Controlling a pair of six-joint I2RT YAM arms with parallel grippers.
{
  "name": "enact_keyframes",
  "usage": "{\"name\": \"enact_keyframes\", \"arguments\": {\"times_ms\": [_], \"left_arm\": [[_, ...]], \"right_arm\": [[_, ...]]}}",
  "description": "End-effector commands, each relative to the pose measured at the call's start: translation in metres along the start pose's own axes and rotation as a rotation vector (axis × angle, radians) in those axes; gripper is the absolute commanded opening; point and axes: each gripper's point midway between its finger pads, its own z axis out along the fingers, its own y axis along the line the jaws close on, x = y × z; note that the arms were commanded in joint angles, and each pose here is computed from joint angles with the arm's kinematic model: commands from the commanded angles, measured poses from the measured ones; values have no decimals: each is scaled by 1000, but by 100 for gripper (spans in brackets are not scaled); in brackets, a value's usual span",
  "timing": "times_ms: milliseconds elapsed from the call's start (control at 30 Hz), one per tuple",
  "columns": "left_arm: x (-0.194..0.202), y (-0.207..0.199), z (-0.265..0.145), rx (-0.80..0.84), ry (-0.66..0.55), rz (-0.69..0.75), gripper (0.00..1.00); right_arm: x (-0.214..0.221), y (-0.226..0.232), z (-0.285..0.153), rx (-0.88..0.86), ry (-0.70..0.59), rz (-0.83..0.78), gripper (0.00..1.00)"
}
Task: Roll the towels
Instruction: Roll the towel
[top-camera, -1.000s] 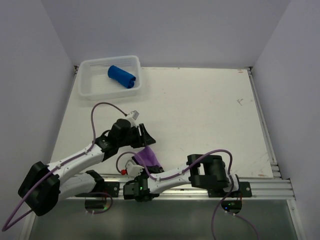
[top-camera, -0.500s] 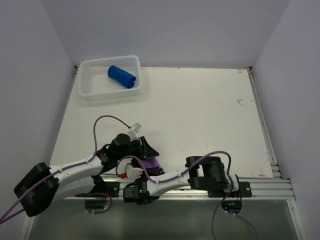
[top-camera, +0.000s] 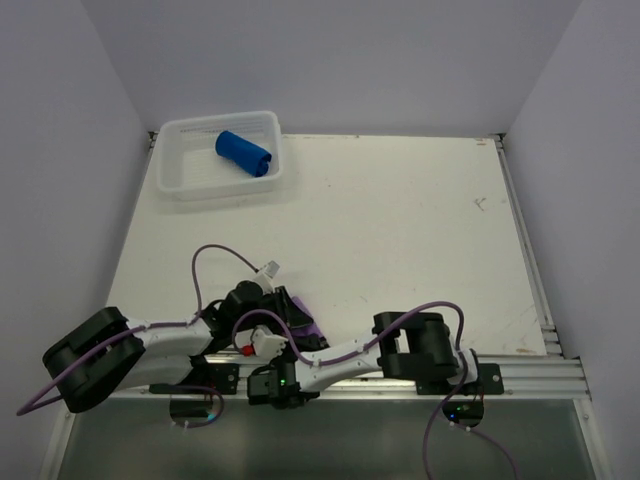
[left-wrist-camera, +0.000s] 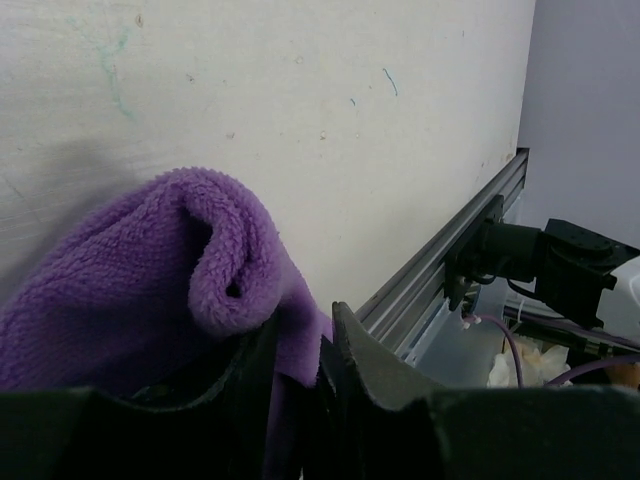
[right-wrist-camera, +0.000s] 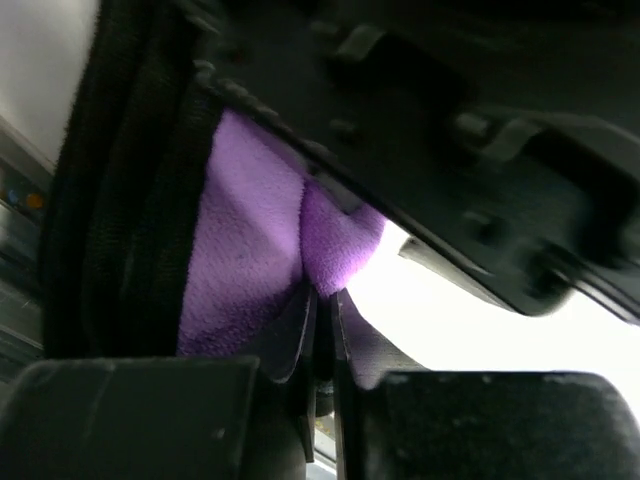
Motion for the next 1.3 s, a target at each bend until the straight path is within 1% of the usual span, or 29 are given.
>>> {"name": "enact_keyframes", "arguments": {"times_ms": [0, 33, 67, 100, 200, 267, 433, 567, 600, 633, 667, 700, 733, 767, 833, 867, 900, 967, 1100, 1167, 1200, 1267], "left_arm": [[3, 15, 0, -42, -16, -15, 32], [4, 20, -1, -66, -16, -18, 31], [4, 22, -1, -73, -17, -20, 30], [4, 23, -1, -79, -18, -21, 30], [5, 30, -2, -108, -22, -23, 29], [5, 32, -2, -117, -23, -26, 28], [5, 37, -2, -133, -25, -23, 27], [6, 38, -3, -135, -26, -26, 27], [5, 37, -3, -130, -29, -28, 27], [7, 39, -4, -133, -24, -31, 27], [7, 39, -4, -131, -25, -34, 27], [7, 39, -4, -130, -27, -34, 27], [8, 40, -4, -128, -25, -35, 27], [8, 40, -4, -128, -26, -34, 27], [9, 41, -5, -129, -24, -34, 27], [9, 41, -5, -130, -25, -33, 27], [9, 42, -5, -131, -25, -33, 26], [9, 42, -6, -129, -24, -31, 26], [11, 42, -7, -124, -25, -37, 26], [12, 45, -9, -130, -26, -37, 25], [12, 45, -9, -129, -27, -37, 25], [13, 47, -10, -132, -27, -39, 25]], "right_arm": [[-12, -9, -13, -36, -45, 143, 14], [-9, -11, -14, -37, -45, 152, 17], [-14, -18, -19, -50, -65, 195, 20], [-10, -19, -20, -51, -68, 215, 25], [-11, -32, -30, -76, -91, 301, 29], [-12, -37, -36, -100, -106, 347, 30], [-7, -42, -56, -255, -136, 456, 32], [-8, -48, -70, -371, -199, 605, 32], [-2, -47, -68, -382, -192, 636, 32], [-6, -50, -73, -430, -202, 692, 32], [-14, -52, -73, -458, -220, 760, 32], [-8, -50, -68, -476, -211, 799, 33], [-12, -49, -74, -537, -214, 845, 33], [-22, -55, -71, -565, -235, 926, 34], [-18, -51, -63, -623, -214, 1011, 37], [-29, -61, -62, -674, -232, 1101, 37], [-19, -57, -55, -684, -202, 1150, 37], [-25, -64, -50, -734, -216, 1231, 38], [-17, -60, -35, -756, -158, 1287, 41], [-22, -59, -32, -781, -164, 1314, 44], [-19, -52, -30, -800, -138, 1315, 44], [-22, -47, -28, -808, -128, 1322, 45]]}}
